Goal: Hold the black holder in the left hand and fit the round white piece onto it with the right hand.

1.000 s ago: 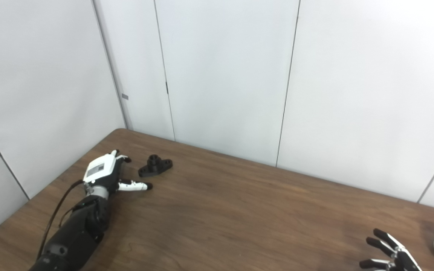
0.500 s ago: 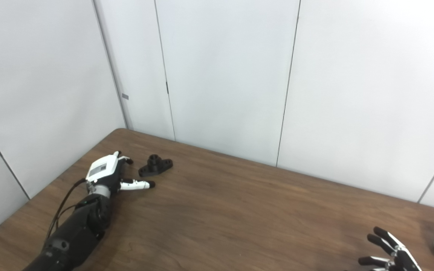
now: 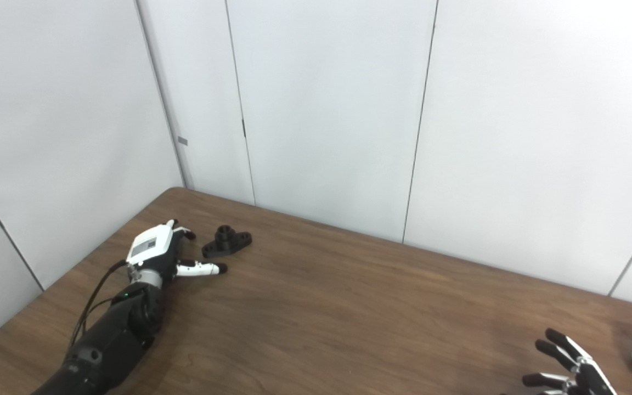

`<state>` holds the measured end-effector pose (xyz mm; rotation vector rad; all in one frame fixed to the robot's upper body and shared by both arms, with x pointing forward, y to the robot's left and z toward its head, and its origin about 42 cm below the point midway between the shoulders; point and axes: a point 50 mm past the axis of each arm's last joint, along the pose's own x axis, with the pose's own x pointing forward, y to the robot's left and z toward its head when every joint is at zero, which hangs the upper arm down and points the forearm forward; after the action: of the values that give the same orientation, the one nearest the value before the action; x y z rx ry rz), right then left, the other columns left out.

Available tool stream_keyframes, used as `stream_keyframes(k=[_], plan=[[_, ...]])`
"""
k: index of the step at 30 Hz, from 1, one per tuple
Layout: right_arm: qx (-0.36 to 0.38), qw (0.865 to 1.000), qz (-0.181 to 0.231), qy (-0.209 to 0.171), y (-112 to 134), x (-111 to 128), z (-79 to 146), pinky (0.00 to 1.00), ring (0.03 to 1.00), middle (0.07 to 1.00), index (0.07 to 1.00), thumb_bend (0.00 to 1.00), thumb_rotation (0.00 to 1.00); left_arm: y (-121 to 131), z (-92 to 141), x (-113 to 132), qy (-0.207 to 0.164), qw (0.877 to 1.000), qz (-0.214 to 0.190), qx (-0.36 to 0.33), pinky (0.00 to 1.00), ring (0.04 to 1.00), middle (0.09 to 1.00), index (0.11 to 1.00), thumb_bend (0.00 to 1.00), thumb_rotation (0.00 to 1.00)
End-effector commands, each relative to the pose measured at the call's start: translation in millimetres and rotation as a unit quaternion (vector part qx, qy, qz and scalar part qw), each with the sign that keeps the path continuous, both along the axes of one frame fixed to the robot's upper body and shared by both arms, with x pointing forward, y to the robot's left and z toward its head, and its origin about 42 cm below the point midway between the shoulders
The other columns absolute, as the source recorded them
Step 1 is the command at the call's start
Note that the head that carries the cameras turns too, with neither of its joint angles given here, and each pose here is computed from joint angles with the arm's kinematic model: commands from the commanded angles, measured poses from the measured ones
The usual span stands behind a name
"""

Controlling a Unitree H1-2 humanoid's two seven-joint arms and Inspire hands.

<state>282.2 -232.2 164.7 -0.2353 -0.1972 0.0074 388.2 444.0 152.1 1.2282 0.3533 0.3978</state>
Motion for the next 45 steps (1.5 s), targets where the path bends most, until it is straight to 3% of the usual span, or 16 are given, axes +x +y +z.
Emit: stream_keyframes(k=[1, 11, 29, 33, 36, 37, 39, 45], plan=[[-0.002, 0.999, 0.006, -0.037, 3, 0, 18, 0.42, 0.565, 0.788, 0.831, 0.54, 0.0, -11, -2, 6, 0.007, 1.0, -0.024, -0.006, 1.0, 1.0, 0.984, 0.775, 0.88, 0.26], [-0.008, 0.999, 0.009, -0.039, 1, -2, 18, 0.43, 0.58, 0.802, 0.84, 0.54, 0.0, -31, 4, 15, 0.004, 0.998, -0.055, -0.033, 0.98, 1.0, 0.974, 0.779, 0.8, 0.16], [-0.009, 0.999, 0.005, -0.039, 4, -8, 27, 0.44, 0.593, 0.805, 0.839, 0.53, 0.0, -39, -2, 18, 0.014, 0.997, -0.058, -0.04, 0.99, 1.0, 0.979, 0.785, 0.79, 0.13], [-0.01, 0.999, 0.005, -0.039, 5, -9, 30, 0.44, 0.596, 0.808, 0.844, 0.53, 0.0, -37, -6, 17, 0.031, 0.998, -0.057, -0.015, 0.98, 1.0, 0.981, 0.781, 0.77, 0.13], [-0.01, 0.999, 0.004, -0.038, 5, -10, 31, 0.45, 0.598, 0.808, 0.846, 0.52, 0.0, -36, -9, 15, 0.032, 0.998, -0.057, -0.018, 0.98, 1.0, 0.964, 0.726, 0.77, 0.11], [-0.01, 0.999, 0.005, -0.038, 5, -10, 32, 0.45, 0.599, 0.81, 0.847, 0.52, 0.0, -36, -12, 14, 0.03, 0.998, -0.058, -0.022, 0.99, 1.0, 0.948, 0.612, 0.65, 0.09], [-0.009, 0.999, 0.005, -0.038, 6, -11, 33, 0.45, 0.597, 0.812, 0.849, 0.51, 0.0, -35, -16, 13, 0.023, 0.998, -0.061, -0.027, 1.0, 1.0, 0.916, 0.521, 0.56, 0.07], [-0.006, 0.999, 0.005, -0.037, 6, -11, 33, 0.45, 0.601, 0.819, 0.852, 0.5, 0.0, -36, -26, 10, 0.011, 0.997, -0.071, -0.007, 1.0, 0.984, 0.869, 0.486, 0.52, 0.06]])
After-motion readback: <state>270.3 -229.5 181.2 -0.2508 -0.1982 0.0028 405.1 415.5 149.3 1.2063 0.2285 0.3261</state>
